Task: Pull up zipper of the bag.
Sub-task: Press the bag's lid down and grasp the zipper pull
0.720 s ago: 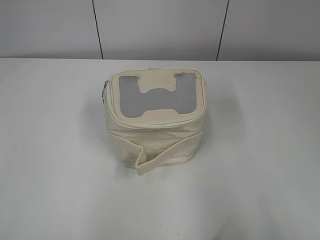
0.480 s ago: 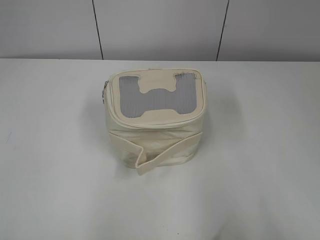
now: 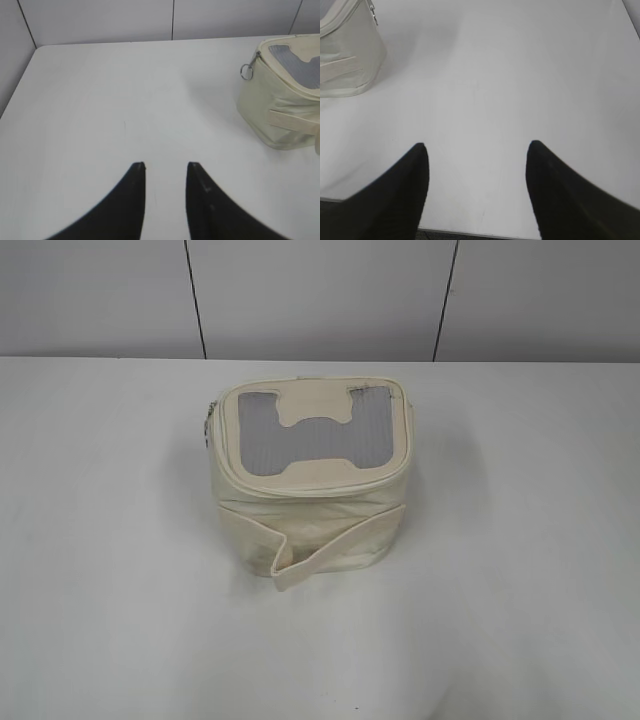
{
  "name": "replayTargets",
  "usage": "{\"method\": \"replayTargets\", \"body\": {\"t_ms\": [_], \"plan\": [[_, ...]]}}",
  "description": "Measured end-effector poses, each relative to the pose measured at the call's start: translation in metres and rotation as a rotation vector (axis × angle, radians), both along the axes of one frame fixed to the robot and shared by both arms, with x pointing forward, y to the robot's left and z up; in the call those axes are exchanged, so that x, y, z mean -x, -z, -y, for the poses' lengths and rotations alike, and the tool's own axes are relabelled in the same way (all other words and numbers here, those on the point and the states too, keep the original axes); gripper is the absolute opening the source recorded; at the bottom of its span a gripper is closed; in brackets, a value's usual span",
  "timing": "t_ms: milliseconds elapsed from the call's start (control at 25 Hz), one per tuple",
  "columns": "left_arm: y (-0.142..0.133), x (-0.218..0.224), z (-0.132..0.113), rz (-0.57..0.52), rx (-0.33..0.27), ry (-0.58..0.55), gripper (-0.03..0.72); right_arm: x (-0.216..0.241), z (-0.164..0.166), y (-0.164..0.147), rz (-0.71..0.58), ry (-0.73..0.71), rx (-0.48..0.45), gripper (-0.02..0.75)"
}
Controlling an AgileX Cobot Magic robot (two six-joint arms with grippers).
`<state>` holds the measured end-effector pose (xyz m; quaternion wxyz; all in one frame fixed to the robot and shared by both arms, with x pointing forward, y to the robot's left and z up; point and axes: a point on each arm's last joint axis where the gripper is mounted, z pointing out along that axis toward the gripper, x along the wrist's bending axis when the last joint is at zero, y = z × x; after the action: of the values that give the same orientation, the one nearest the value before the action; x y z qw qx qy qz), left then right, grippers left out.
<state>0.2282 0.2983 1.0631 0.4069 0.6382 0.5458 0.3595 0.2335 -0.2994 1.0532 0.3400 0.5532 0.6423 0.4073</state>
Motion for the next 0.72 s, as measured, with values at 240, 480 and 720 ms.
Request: {"method": "replayTargets", "body": {"t_ms": [240, 480, 720], "plan": [[0.0000, 0.0000, 0.0000, 0.000, 0.000, 0.000, 0.228, 0.0000, 0.0000, 0.0000, 0.000, 0.000, 0.000, 0.487], [0.0000, 0.0000, 0.0000, 0.000, 0.000, 0.000, 0.228, 0.0000, 0.0000, 0.0000, 0.000, 0.000, 0.000, 0.487], [0.0000, 0.0000, 0.0000, 0.000, 0.000, 0.000, 0.228, 0.0006, -0.0031, -0.0001, -0.006, -0.022, -0.034, 0.487]]}}
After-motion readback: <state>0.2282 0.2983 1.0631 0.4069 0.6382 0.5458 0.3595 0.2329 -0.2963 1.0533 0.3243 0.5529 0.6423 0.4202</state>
